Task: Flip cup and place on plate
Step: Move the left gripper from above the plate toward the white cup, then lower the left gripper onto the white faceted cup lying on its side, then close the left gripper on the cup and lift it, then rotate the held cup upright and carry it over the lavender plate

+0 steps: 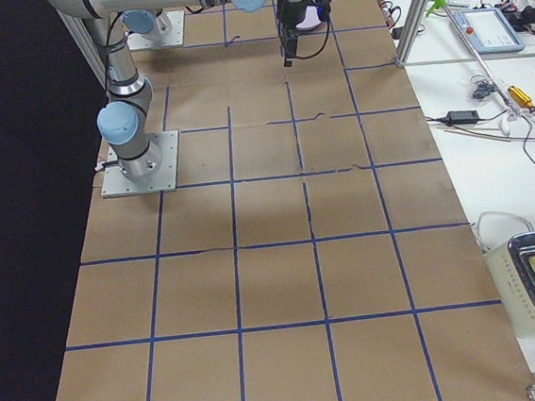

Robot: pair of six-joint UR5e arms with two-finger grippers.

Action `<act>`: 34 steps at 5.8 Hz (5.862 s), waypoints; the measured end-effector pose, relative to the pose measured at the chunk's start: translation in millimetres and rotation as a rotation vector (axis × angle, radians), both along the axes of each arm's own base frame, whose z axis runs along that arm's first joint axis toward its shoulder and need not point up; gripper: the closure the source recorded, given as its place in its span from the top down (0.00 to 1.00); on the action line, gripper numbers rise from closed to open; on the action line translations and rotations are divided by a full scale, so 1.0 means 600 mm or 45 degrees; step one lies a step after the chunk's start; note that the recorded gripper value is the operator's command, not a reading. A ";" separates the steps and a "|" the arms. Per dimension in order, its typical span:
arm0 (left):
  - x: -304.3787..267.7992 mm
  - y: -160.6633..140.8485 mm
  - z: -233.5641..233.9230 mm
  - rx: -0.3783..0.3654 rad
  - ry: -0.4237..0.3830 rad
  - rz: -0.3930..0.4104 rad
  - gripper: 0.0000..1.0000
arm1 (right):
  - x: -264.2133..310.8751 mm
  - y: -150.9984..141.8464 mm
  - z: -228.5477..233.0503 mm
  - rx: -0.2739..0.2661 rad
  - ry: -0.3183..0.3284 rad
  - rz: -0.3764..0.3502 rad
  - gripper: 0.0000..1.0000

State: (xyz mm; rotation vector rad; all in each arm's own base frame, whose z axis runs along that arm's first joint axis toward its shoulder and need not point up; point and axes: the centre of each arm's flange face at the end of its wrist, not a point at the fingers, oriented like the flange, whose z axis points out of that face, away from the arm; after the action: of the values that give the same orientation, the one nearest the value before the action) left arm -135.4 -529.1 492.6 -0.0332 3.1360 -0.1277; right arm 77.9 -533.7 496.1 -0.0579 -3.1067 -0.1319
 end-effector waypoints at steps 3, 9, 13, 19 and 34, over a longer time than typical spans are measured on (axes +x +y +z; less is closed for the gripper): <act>0.032 0.011 0.000 0.005 -0.025 -0.008 0.99 | 0.000 0.000 0.000 0.000 0.000 0.000 1.00; 0.534 0.045 -0.028 0.058 0.011 -0.148 0.99 | 0.000 0.000 0.000 0.000 0.000 0.000 1.00; 0.951 0.064 -0.206 -0.046 0.343 -0.143 0.99 | 0.000 0.000 0.000 0.000 0.000 0.000 1.00; 1.003 0.018 -0.463 -0.080 0.904 -0.178 0.98 | 0.000 0.000 0.000 0.000 0.000 0.000 1.00; 0.457 -0.159 -0.179 0.061 0.568 -0.600 0.01 | 0.000 0.000 0.000 0.000 0.000 0.000 1.00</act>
State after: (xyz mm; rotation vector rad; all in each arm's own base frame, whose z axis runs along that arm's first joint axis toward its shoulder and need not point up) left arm 138.8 -624.3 384.9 0.7845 3.5119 -0.0477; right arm 77.8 -533.7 496.1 -0.0581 -3.1067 -0.1321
